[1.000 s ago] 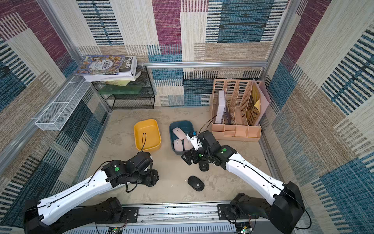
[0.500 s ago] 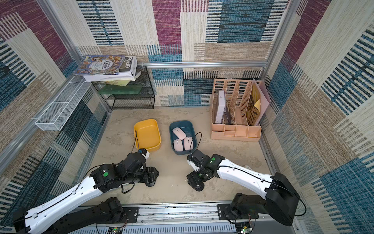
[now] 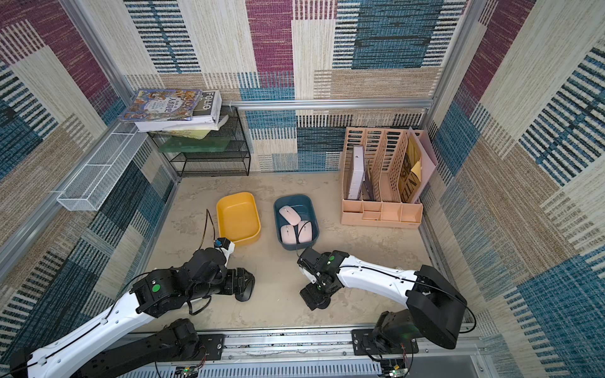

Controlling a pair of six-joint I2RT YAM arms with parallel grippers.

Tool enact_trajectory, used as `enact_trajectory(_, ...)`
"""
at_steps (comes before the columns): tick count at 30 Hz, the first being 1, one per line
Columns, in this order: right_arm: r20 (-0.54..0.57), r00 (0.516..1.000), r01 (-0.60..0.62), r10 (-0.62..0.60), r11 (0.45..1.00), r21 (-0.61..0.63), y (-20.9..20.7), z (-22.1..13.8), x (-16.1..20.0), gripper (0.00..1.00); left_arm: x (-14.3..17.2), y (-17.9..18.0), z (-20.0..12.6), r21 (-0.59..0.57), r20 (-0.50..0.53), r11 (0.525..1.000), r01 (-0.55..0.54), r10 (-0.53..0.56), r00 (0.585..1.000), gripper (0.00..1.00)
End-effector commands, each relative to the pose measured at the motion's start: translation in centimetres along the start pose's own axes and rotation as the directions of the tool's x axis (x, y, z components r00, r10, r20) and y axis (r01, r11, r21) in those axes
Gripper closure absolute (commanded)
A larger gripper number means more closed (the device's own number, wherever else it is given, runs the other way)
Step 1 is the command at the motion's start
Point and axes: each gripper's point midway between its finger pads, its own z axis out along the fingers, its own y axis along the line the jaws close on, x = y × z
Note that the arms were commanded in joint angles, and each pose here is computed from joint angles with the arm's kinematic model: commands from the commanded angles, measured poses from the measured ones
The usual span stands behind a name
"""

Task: Place the mice by color into the storage box
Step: Pick up the mouse from the center of the board.

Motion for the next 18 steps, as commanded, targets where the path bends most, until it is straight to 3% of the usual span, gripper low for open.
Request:
enact_trajectory(1, -0.011, 1.0, 0.02, -0.02, 1.0, 0.009, 0.1, 0.3, -0.1, 0.04, -0.3, 0.5, -0.3, -0.023, 0.02, 1.0, -0.013, 0.014, 1.0, 0.17)
enact_trajectory(8, -0.062, 0.998, 0.025, -0.021, 0.998, 0.065, -0.6, 1.8, 0.2, 0.01, -0.7, 0.9, -0.9, -0.034, 0.052, 0.999, -0.016, 0.018, 0.998, 0.17)
enact_trajectory(13, -0.048, 0.999, 0.012, -0.008, 0.997, 0.081, -0.7, 1.9, -0.5, 0.11, -1.1, 1.1, -1.4, -0.047, 0.076, 0.999, -0.024, 0.027, 0.997, 0.16)
enact_trajectory(18, -0.051, 0.999, 0.019, -0.016, 0.998, 0.065, -0.4, 2.4, -0.7, 0.29, -1.6, 1.4, -2.0, -0.068, 0.097, 0.997, -0.04, 0.046, 0.994, 0.15)
